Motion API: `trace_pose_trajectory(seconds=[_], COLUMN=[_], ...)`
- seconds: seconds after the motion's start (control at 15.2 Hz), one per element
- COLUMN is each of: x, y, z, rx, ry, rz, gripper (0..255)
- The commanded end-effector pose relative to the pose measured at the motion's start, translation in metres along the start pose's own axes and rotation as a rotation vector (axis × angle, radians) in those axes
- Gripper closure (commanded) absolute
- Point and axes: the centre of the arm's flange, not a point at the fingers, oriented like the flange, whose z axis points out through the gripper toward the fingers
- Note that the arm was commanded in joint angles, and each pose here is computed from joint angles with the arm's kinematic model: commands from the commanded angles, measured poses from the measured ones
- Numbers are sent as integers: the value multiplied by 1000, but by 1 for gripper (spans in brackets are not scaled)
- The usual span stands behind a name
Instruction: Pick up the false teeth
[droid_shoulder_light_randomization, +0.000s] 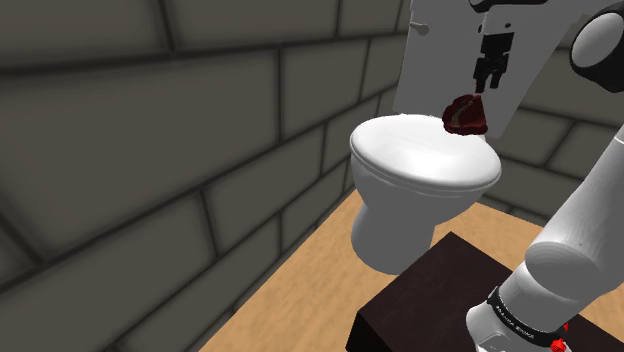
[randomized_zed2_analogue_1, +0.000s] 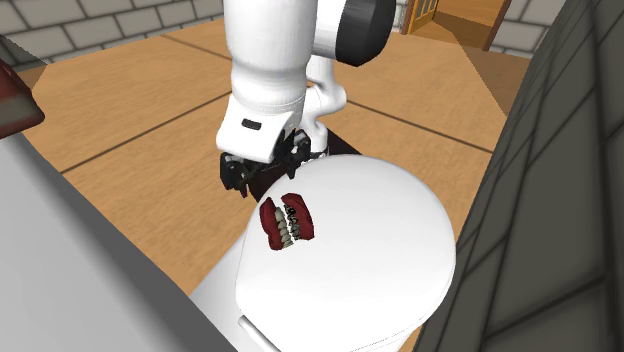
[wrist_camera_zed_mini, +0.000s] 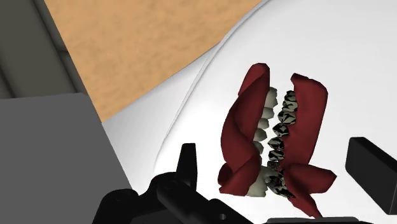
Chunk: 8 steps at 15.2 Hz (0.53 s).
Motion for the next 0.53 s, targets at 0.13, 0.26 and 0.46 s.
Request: trace_pose_trajectory(seconds=[0.13, 0.26, 0.46], x=[4, 6, 9], y=[7, 6, 6], z=[14, 25, 38], rx=[-2, -2, -2], ry=[-5, -5, -5], rz=[-1, -1, -1], gripper=[0, 0, 0])
